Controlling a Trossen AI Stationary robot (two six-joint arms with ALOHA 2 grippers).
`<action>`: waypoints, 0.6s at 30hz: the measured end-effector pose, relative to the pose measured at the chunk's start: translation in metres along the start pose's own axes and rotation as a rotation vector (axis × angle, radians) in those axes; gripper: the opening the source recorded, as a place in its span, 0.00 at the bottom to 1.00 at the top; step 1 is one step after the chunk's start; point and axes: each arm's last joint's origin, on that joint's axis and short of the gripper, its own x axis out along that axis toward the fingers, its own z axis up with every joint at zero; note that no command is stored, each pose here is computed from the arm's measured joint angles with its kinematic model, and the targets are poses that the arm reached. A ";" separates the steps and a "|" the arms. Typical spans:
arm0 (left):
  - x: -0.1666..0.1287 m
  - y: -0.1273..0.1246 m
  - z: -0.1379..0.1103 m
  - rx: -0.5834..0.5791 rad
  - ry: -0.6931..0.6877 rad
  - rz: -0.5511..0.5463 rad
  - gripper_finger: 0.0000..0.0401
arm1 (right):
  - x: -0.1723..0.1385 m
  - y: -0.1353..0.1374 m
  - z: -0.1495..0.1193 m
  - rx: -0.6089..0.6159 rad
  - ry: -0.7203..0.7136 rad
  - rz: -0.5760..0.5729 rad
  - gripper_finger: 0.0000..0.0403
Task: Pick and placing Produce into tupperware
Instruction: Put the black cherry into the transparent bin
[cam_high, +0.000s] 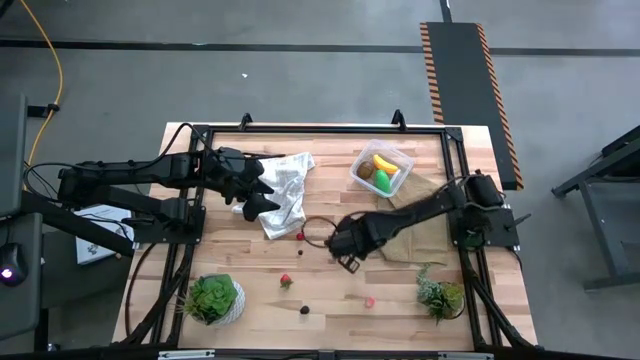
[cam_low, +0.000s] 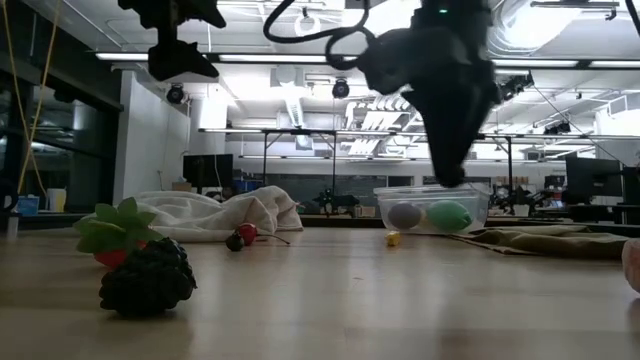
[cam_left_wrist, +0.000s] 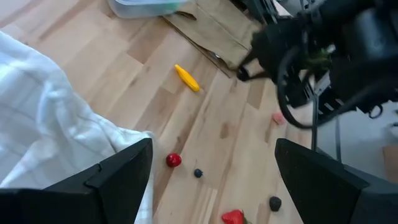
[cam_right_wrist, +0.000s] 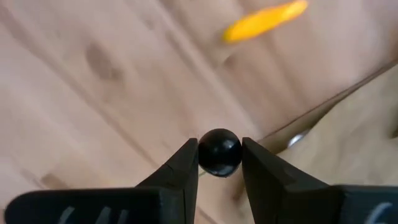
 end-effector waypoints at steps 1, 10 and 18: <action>0.000 0.000 0.000 0.008 0.005 -0.009 0.82 | -0.003 -0.003 0.005 0.002 -0.003 -0.004 0.22; 0.000 -0.001 -0.001 0.073 0.030 -0.042 0.82 | -0.042 -0.042 0.047 0.003 -0.035 -0.133 0.22; 0.000 -0.001 -0.001 0.120 0.028 -0.042 0.82 | -0.069 -0.089 0.065 0.020 -0.025 -0.243 0.22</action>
